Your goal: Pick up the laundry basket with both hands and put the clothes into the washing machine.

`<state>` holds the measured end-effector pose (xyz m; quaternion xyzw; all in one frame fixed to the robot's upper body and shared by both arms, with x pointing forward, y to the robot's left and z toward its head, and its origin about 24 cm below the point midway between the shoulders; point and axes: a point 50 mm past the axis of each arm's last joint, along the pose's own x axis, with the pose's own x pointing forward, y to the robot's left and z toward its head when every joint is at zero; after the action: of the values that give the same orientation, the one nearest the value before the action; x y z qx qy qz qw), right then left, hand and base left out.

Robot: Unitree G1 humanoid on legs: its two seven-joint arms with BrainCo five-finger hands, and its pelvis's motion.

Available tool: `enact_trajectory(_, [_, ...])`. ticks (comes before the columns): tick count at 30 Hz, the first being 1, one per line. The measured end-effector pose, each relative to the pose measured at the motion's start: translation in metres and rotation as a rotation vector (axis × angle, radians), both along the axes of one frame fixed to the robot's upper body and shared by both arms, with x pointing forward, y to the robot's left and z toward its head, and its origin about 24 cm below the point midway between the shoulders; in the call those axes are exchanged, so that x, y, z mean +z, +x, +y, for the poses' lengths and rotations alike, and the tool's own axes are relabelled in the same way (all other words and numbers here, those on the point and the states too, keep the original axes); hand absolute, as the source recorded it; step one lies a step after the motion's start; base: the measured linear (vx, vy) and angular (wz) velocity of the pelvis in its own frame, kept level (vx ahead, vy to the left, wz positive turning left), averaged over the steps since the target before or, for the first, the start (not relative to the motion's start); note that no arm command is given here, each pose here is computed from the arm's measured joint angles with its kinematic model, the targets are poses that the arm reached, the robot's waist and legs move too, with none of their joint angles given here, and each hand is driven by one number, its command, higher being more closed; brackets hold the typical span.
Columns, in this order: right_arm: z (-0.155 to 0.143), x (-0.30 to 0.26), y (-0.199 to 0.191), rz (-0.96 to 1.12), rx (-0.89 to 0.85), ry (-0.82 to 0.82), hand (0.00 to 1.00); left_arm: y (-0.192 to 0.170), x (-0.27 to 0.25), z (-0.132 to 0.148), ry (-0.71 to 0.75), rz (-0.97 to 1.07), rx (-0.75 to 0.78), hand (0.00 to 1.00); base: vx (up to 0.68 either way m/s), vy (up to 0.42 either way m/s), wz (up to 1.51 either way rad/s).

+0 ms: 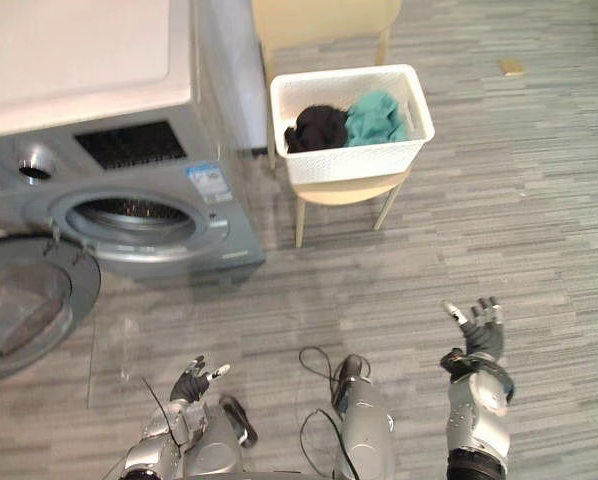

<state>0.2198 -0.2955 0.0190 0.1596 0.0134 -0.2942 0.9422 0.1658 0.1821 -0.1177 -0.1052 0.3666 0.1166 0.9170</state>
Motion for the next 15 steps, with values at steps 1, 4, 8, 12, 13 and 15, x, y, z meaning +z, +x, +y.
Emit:
enact_trajectory(1, [0.002,0.01,0.003,-0.041,0.004,-0.015,0.0,-0.003,-0.002,0.0,-0.007,0.015,0.008,0.0,0.16,-0.137,-0.42])
enact_trajectory(4, [0.01,0.039,0.009,-0.154,0.026,-0.078,0.0,-0.007,-0.004,0.005,-0.01,0.023,0.03,0.0,0.24,-0.273,-0.57])
enact_trajectory(8, [0.008,0.071,0.012,-0.249,0.039,-0.209,0.0,-0.014,-0.007,-0.012,-0.051,0.036,0.007,0.0,0.18,-0.132,-0.47])
enact_trajectory(12, [0.006,0.088,0.021,-0.286,0.053,-0.274,0.0,-0.025,-0.008,-0.013,-0.069,0.035,0.031,0.0,0.18,0.027,-0.23])
enact_trajectory(13, [0.008,0.096,0.026,-0.307,0.069,-0.302,0.0,-0.029,-0.009,-0.013,-0.069,0.042,0.036,0.0,0.18,0.122,-0.19])
enact_trajectory(15, [0.012,0.112,0.036,-0.334,0.093,-0.369,0.0,-0.032,-0.01,-0.012,-0.067,0.047,0.039,0.0,0.24,0.179,-0.22])
